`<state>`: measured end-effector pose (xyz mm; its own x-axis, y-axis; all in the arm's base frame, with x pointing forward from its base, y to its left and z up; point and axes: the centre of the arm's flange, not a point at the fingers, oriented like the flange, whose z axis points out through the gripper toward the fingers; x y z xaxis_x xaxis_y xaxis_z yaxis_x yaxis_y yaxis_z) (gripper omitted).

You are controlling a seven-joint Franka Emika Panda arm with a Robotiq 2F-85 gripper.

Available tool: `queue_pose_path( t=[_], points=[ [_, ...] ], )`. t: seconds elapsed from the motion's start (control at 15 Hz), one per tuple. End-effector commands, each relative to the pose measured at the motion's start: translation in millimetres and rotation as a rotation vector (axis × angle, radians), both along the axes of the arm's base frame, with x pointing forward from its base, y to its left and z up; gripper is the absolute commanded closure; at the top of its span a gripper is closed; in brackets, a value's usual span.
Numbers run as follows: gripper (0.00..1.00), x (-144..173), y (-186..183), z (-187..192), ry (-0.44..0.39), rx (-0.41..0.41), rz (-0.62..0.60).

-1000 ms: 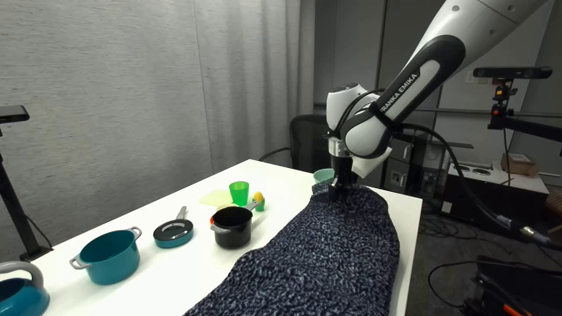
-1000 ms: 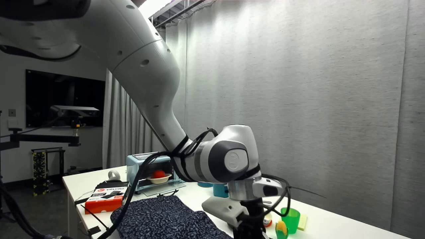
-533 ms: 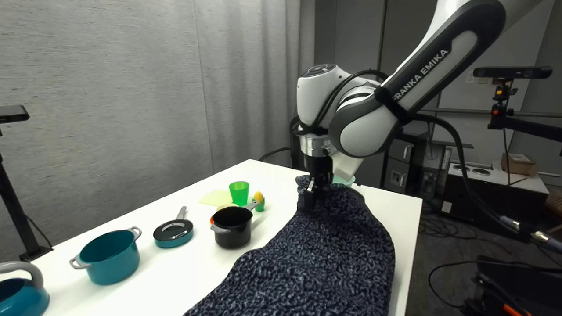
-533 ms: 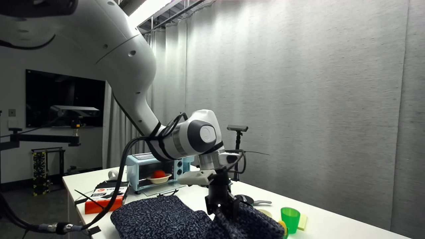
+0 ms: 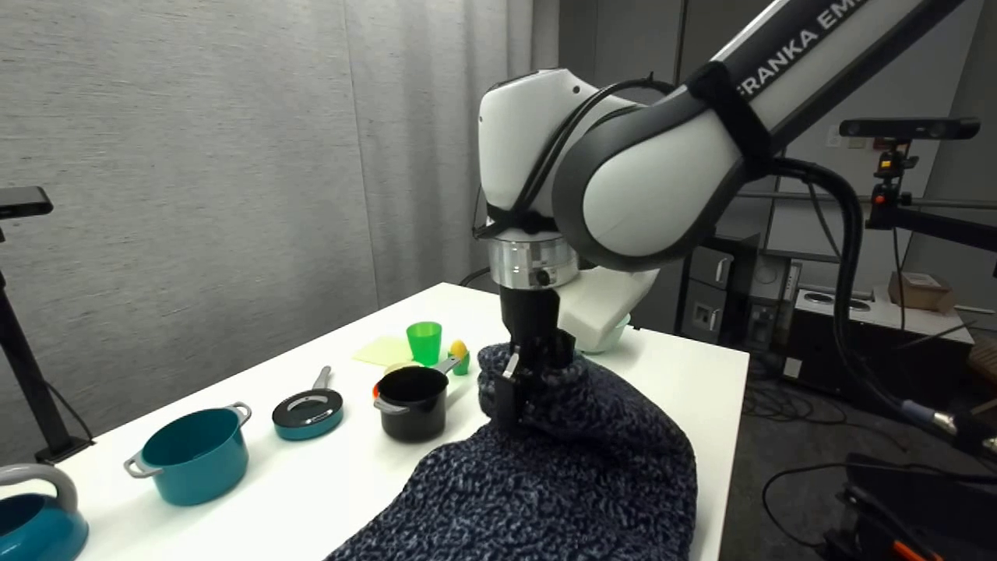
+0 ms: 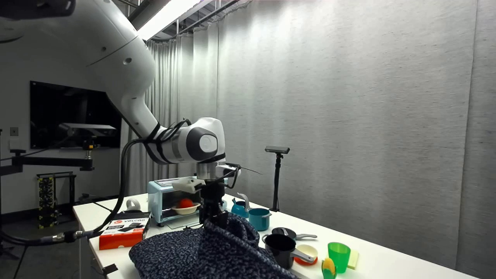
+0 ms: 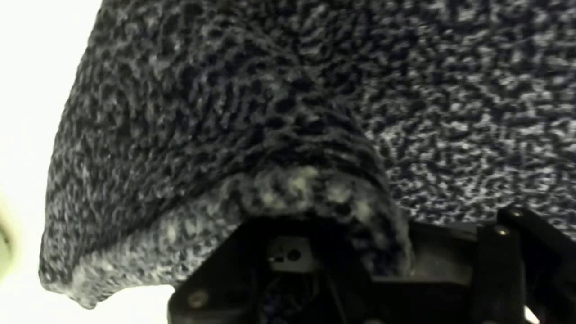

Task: Fold the fleece blanket in half

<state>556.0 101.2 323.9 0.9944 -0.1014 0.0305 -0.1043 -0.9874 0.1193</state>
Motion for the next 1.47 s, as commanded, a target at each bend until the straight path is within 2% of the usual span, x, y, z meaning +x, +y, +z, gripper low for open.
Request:
queue_pose_path(
  t=[0.0,0.33,0.6,0.8,1.07,1.4],
  points=[
    [1.0,3.2,24.5,13.8,-0.005,0.187,-0.073],
    [1.0,5.8,47.8,16.8,0.03,0.408,-0.073],
    [1.0,6.8,62.1,18.7,0.057,0.503,-0.104],
    [1.0,1.5,78.7,17.0,0.068,0.541,-0.088],
    [1.0,-9.1,99.4,2.6,0.097,0.557,0.002],
    [1.0,-13.2,94.1,-21.3,0.147,0.564,0.065]
  ],
)
